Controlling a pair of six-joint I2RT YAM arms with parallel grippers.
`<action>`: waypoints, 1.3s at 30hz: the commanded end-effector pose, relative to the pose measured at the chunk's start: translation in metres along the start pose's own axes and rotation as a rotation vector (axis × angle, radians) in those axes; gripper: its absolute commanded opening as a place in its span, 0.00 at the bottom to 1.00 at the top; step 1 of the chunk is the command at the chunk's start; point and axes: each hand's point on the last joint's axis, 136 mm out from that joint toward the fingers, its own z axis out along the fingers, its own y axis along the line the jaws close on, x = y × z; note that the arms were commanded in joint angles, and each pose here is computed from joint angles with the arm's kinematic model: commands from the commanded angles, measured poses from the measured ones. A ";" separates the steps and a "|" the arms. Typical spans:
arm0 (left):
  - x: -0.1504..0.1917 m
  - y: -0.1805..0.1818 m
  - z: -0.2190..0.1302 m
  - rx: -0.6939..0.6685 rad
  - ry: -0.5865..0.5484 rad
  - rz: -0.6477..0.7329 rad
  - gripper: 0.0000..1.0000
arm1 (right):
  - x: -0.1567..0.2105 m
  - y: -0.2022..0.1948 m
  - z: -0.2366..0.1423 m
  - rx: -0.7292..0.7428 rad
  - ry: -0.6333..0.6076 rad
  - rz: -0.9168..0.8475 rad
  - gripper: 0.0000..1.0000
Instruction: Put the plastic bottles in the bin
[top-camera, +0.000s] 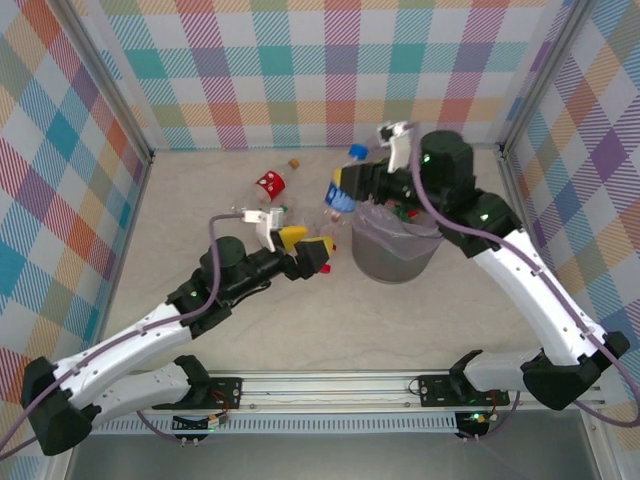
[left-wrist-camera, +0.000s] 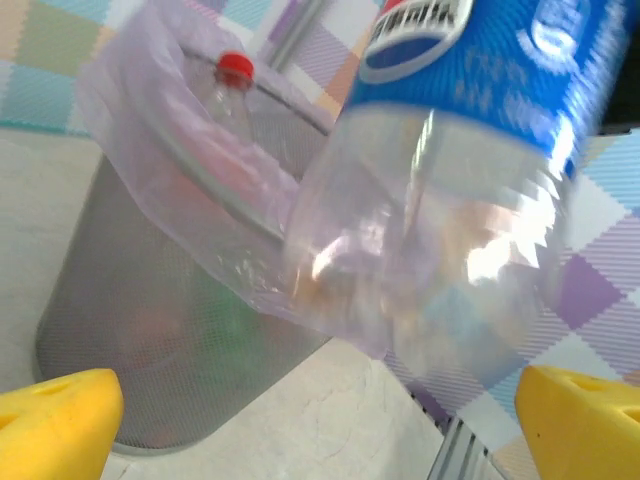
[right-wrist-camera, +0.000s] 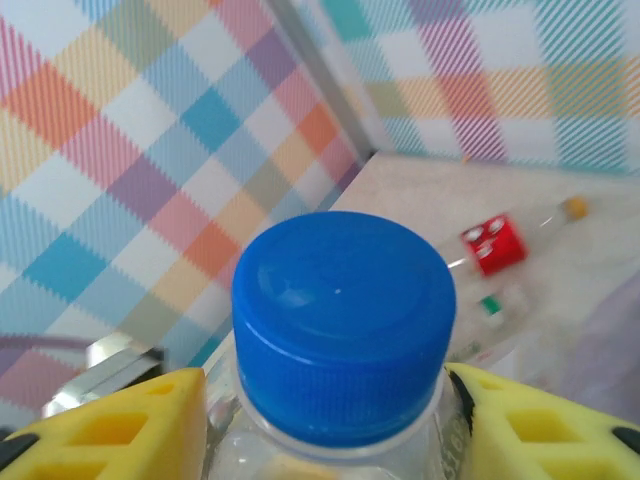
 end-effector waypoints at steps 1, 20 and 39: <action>0.013 0.036 -0.017 -0.173 0.001 -0.033 1.00 | -0.041 -0.029 -0.030 0.144 -0.088 -0.077 0.51; 0.094 0.170 -0.018 -0.740 0.379 0.078 0.99 | -0.022 -0.220 -0.056 0.683 0.070 0.043 0.51; 0.091 0.160 0.028 -0.577 0.366 -0.153 0.95 | 0.007 -0.218 -0.062 0.678 0.138 0.071 0.78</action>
